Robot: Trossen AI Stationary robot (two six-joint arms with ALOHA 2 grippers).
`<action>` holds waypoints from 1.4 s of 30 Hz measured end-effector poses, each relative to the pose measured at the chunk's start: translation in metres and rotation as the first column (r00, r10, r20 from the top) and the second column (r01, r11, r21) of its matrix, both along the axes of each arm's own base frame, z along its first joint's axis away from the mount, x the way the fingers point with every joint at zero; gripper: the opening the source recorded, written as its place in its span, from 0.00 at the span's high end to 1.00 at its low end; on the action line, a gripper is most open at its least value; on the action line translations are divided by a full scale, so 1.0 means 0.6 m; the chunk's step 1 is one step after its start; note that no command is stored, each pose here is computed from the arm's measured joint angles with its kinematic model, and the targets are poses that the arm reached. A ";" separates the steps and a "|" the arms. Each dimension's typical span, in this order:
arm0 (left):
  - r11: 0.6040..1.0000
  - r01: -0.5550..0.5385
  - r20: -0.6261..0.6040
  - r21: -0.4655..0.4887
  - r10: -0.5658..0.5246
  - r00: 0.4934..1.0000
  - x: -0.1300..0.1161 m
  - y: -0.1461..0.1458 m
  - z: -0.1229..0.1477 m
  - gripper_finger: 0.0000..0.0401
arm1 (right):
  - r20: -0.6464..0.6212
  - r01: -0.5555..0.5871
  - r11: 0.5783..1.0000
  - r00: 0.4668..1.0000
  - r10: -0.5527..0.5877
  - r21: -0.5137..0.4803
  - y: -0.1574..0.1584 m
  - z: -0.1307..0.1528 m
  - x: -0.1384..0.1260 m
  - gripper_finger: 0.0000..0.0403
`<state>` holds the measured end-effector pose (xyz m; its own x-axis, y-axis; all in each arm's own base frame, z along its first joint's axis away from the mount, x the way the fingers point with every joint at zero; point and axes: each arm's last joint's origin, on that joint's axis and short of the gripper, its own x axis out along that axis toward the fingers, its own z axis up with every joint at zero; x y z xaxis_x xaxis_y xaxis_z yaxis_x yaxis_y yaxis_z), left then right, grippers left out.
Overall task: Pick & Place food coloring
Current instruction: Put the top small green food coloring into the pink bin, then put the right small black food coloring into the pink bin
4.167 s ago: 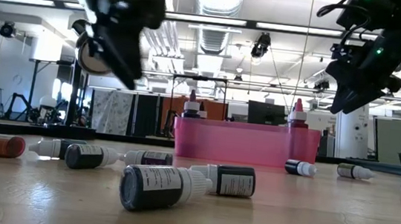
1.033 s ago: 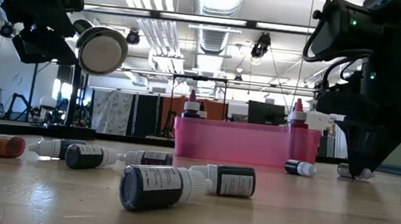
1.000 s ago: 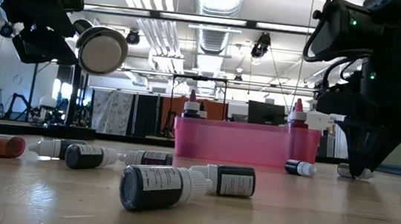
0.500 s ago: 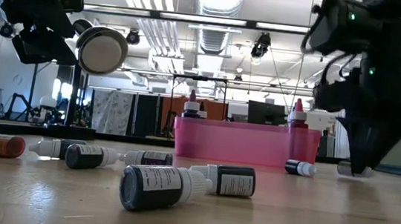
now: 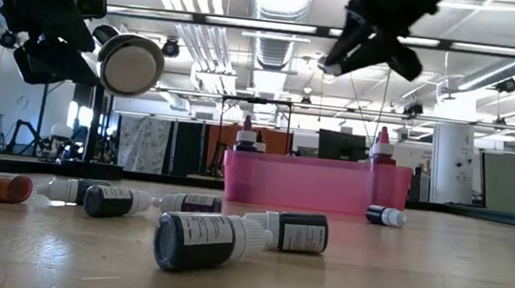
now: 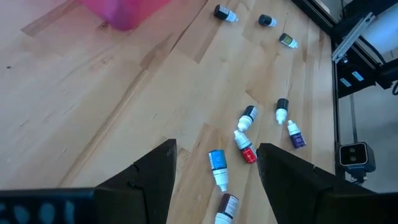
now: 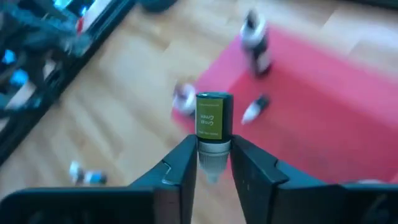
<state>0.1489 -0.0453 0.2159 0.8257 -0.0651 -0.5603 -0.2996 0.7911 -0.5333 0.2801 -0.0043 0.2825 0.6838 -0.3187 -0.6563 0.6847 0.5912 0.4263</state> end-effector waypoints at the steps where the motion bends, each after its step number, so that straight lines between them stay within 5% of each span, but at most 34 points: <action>1: 1.000 0.000 0.000 -0.001 0.000 1.000 0.000 0.000 0.000 0.51 | 0.000 0.013 1.000 1.000 -0.013 -0.013 -0.012 0.008 0.004 0.76; 6: 1.000 -0.004 0.000 -0.006 0.004 1.000 0.000 0.000 0.000 0.51 | -0.056 0.011 0.997 0.998 -0.016 -0.079 -0.046 0.039 0.017 0.59; 12: 1.000 -0.008 -0.005 -0.010 0.008 1.000 0.000 0.000 -0.002 0.51 | -0.243 -0.056 0.993 0.970 0.028 -0.108 -0.025 0.069 -0.011 0.47; 19: 1.000 0.007 -0.004 0.014 -0.007 1.000 -0.001 0.000 -0.003 0.51 | -0.542 -0.083 0.973 0.819 0.188 0.214 0.049 0.020 -0.070 0.46; 23: 1.000 0.002 -0.001 0.028 -0.002 1.000 -0.001 0.001 -0.003 0.51 | -0.562 -0.094 0.941 0.781 0.272 0.325 0.108 -0.025 -0.085 0.46; 30: 0.999 0.003 -0.002 0.037 -0.003 1.000 0.000 0.001 -0.003 0.51 | -0.486 -0.061 0.906 0.828 0.281 0.420 0.187 -0.094 -0.106 0.46; 42: 0.999 -0.008 0.001 0.040 0.008 1.000 0.000 0.001 -0.003 0.51 | -0.455 0.005 0.879 0.857 0.242 0.477 0.215 -0.139 -0.126 0.46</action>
<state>0.1488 -0.0445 0.2141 0.8264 -0.0356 -0.5620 -0.3060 0.8095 -0.5012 0.2048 0.1245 0.1991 0.2455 0.1555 -0.9568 0.8096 0.5100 0.2906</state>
